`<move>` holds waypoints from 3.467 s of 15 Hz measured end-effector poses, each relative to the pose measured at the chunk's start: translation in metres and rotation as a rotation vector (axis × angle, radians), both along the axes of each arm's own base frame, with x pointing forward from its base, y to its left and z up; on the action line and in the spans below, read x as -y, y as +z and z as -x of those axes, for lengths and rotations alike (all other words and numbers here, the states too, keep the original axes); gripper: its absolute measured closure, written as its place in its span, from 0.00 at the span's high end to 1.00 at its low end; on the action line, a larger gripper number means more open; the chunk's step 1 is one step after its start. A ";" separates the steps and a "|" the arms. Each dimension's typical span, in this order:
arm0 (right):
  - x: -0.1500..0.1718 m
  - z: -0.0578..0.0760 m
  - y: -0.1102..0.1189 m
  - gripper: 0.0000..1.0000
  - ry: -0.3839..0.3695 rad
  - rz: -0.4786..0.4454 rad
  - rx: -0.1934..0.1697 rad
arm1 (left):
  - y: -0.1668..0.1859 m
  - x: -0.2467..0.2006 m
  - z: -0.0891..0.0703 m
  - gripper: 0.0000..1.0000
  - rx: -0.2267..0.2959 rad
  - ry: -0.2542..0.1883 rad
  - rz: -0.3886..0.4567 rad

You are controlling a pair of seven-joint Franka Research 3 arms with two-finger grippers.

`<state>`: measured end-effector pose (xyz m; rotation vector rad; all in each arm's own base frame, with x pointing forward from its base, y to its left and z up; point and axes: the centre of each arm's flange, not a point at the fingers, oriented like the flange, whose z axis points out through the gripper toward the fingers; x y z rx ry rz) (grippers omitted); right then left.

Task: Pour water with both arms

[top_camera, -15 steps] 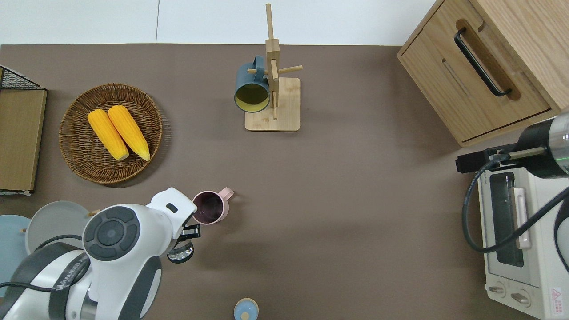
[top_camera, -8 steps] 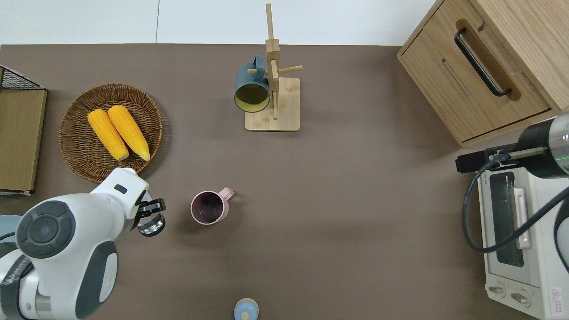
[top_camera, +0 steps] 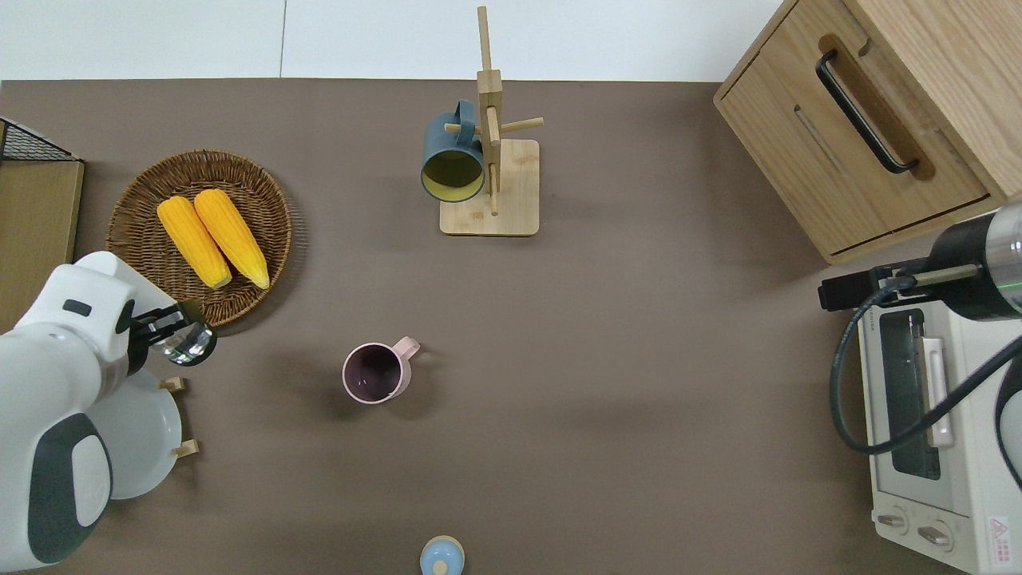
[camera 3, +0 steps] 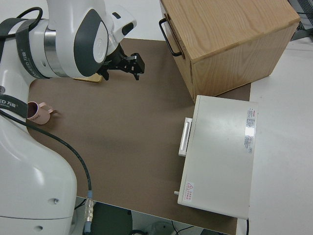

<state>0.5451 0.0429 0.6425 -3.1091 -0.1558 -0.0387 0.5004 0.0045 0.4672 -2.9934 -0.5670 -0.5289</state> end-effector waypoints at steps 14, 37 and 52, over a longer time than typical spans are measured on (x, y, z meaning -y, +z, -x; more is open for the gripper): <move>0.000 0.000 0.000 1.00 0.000 0.000 0.000 | 0.125 -0.147 -0.054 0.66 0.227 0.103 -0.141; 0.000 0.000 0.000 1.00 0.000 0.000 0.000 | 0.053 -0.347 -0.087 0.66 0.379 -0.210 -0.098; 0.000 0.000 0.000 1.00 0.000 0.000 0.000 | 0.015 -0.366 -0.077 0.66 0.335 -0.351 -0.045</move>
